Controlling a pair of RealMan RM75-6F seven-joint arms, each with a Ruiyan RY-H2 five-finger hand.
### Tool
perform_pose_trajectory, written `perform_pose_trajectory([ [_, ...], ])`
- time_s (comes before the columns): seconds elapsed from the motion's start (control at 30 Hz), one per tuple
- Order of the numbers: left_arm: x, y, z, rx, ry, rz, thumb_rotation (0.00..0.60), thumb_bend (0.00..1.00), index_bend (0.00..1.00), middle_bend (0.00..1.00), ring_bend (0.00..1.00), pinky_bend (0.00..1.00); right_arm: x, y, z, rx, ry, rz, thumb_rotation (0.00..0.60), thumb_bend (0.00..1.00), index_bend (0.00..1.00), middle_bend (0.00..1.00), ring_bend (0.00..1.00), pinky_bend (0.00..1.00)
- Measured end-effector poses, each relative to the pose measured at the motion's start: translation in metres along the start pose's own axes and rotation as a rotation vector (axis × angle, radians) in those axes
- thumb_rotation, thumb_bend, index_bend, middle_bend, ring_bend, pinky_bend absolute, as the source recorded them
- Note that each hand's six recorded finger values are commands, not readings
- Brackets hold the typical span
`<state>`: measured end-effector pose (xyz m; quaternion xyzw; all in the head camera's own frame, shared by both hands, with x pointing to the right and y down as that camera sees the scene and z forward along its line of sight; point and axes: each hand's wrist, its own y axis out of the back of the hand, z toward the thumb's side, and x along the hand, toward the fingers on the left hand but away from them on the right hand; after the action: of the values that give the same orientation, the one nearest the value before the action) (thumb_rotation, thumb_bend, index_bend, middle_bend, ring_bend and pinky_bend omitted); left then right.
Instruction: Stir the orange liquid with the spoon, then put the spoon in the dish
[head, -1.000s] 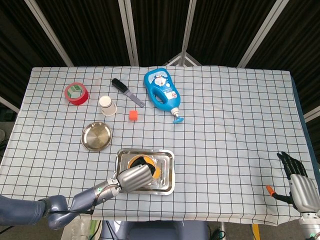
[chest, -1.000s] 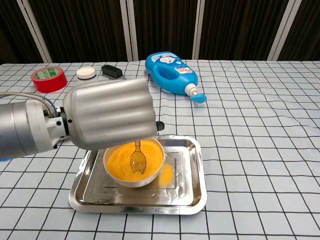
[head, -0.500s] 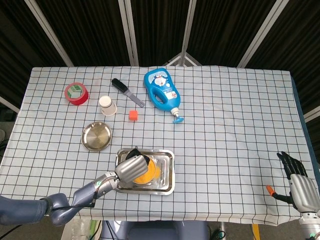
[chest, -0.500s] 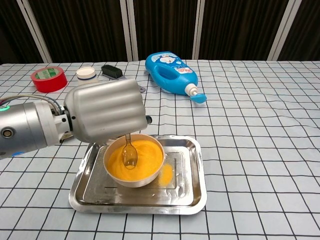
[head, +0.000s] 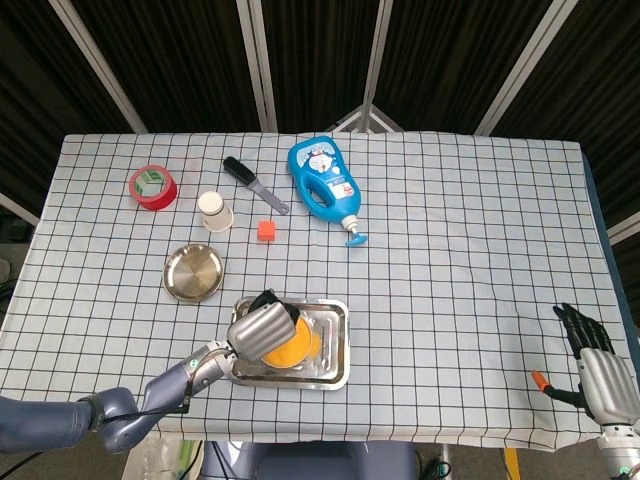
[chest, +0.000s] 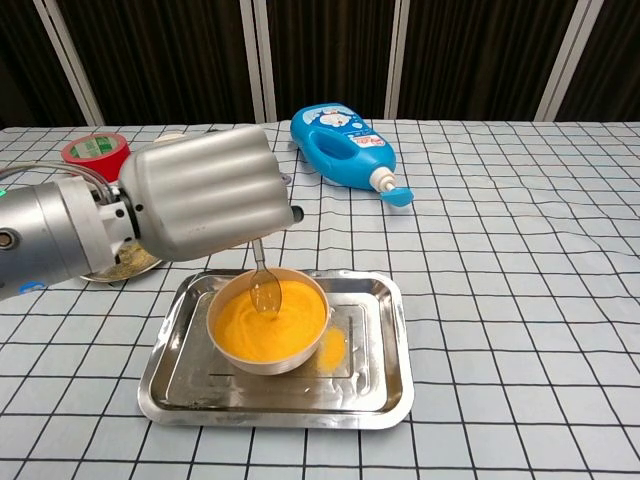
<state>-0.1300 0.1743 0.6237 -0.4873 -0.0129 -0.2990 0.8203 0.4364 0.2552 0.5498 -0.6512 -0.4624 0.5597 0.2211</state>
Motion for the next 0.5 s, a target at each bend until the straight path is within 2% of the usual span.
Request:
perform_pose_trajectory([
  [0.23, 0.0, 0.012, 0.01, -0.028, -0.027, 0.027, 0.6, 0.73, 0.8, 1.0, 1.0, 1.0, 0.0, 0.0, 0.0, -0.002, -0.001, -0.002, 0.6, 0.31, 0.0, 0.0, 0.0, 0.0],
  [0.5, 0.002, 0.004, 0.018, -0.018, -0.044, 0.001, 0.6, 0.73, 0.8, 1.0, 1.0, 1.0, 0.0, 0.001, 0.0, -0.005, -0.002, -0.001, 0.6, 0.31, 0.0, 0.0, 0.0, 0.0],
])
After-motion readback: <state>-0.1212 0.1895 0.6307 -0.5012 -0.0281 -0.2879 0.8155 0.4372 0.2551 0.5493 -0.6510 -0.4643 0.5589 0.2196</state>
